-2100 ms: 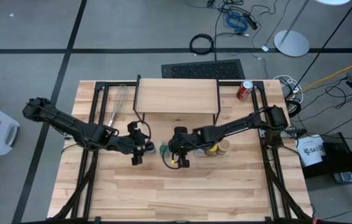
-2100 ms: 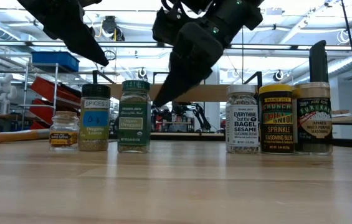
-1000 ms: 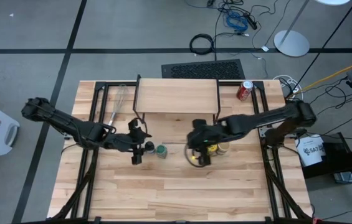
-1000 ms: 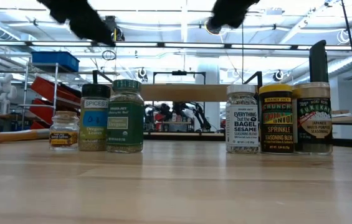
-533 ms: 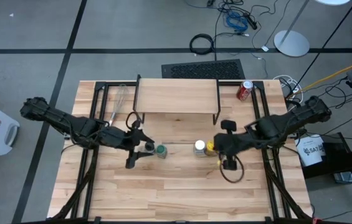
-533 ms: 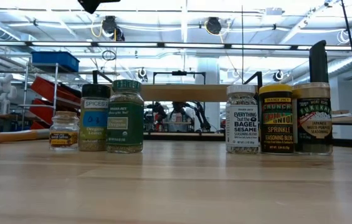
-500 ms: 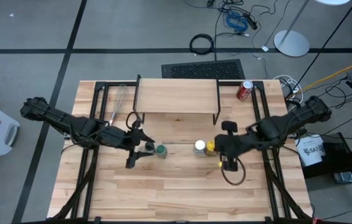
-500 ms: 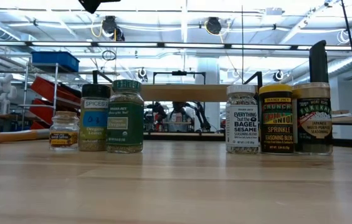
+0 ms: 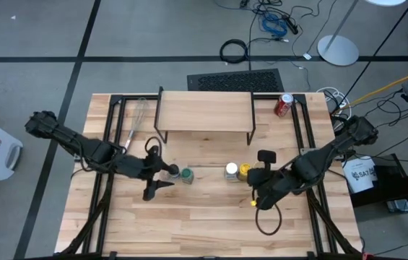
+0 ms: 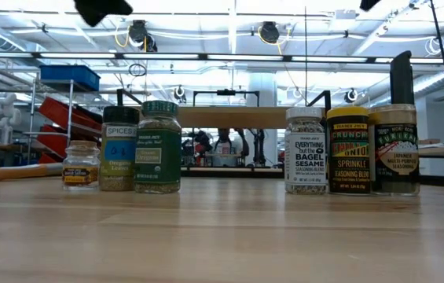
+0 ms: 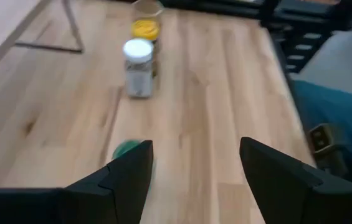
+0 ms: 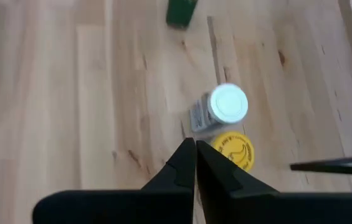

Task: Shelf spices
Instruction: Put the brown seasoning bottle on the shelf

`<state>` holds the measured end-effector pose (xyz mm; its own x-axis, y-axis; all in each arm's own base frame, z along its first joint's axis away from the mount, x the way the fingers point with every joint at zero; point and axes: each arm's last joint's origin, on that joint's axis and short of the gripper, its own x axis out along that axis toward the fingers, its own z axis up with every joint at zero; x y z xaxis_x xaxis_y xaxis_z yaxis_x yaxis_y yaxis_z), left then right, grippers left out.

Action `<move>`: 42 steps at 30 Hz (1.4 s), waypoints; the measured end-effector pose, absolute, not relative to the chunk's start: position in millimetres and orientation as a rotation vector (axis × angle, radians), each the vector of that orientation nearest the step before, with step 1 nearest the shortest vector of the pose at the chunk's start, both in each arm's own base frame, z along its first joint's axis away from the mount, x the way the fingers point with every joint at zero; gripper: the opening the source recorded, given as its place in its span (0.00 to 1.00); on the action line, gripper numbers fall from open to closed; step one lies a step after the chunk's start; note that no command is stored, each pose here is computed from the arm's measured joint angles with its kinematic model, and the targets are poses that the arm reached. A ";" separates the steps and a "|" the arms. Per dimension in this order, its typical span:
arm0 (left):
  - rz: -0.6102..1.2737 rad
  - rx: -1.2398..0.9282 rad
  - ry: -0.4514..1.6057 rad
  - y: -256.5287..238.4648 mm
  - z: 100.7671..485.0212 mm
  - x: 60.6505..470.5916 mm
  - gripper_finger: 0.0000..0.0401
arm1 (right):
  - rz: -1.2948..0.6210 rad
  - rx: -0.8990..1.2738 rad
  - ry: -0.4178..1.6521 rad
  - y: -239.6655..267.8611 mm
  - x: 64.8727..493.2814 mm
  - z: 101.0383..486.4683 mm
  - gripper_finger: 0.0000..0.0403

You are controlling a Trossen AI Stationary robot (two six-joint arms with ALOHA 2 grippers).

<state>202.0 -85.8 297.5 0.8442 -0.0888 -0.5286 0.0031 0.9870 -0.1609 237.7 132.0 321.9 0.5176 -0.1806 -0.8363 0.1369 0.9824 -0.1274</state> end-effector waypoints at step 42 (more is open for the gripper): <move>0.211 -0.127 0.731 -153.3 240.8 182.4 0.62 | -0.108 -0.107 1.039 137.3 245.8 314.5 0.00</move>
<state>182.4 -153.3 240.8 0.7245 0.1468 -0.6734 -0.2349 0.9712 -0.0411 245.8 137.3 314.5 0.5025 -0.1401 -0.8532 0.0386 0.9894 -0.1398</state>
